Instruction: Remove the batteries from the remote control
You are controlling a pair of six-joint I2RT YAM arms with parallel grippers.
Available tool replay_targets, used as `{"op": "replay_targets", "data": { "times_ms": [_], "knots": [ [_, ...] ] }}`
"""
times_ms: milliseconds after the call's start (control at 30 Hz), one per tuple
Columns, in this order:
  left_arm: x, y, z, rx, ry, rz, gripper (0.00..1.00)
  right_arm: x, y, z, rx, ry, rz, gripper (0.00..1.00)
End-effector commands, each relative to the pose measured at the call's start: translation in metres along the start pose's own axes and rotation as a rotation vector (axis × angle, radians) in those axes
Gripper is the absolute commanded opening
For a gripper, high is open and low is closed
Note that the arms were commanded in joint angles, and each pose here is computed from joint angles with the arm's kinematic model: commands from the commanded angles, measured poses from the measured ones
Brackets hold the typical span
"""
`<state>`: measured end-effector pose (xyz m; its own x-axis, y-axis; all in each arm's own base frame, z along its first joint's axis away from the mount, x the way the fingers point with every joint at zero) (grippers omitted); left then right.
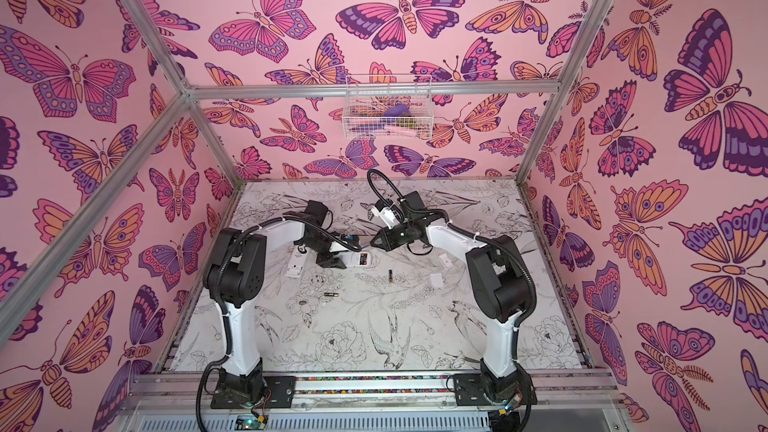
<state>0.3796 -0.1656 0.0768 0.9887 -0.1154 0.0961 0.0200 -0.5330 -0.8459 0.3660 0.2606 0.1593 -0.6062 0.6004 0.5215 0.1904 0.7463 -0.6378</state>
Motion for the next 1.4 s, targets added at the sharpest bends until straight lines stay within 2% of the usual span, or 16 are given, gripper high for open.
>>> {"op": "replay_targets", "data": {
  "times_ms": [0,133,367,533,1033,1367],
  "knots": [
    [-0.019,0.032,0.012,0.058,0.01,0.079,0.59,-0.004,-0.006,0.002,-0.031,-0.122,0.153,0.0],
    [-0.018,0.032,0.012,0.058,0.01,0.078,0.59,-0.008,-0.003,0.009,-0.049,-0.133,0.184,0.0],
    [-0.019,0.032,0.012,0.058,0.011,0.081,0.59,-0.001,0.01,0.013,-0.025,-0.145,0.115,0.0],
    [-0.018,0.032,0.011,0.058,0.011,0.079,0.59,0.001,0.012,0.011,-0.04,-0.163,0.132,0.0],
    [-0.019,0.033,0.011,0.058,0.009,0.081,0.59,-0.003,0.026,0.016,0.021,-0.202,0.143,0.0],
    [-0.018,0.033,0.012,0.059,0.008,0.08,0.59,0.0,0.037,0.021,0.015,-0.28,0.214,0.0]
  ]
}}
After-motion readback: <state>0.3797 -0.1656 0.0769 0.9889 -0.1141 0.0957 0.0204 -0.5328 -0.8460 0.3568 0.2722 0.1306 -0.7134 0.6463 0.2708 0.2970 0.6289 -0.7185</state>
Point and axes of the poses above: each gripper's point midway between its finger pads, its own y axis out along the fingers, its own x axis along the line the jaws close on, z = x × y, the point moved 7 cm from there along -y, back along the fingers, and after that the axes turned 5 degrees about y, right-handed, at the moved point
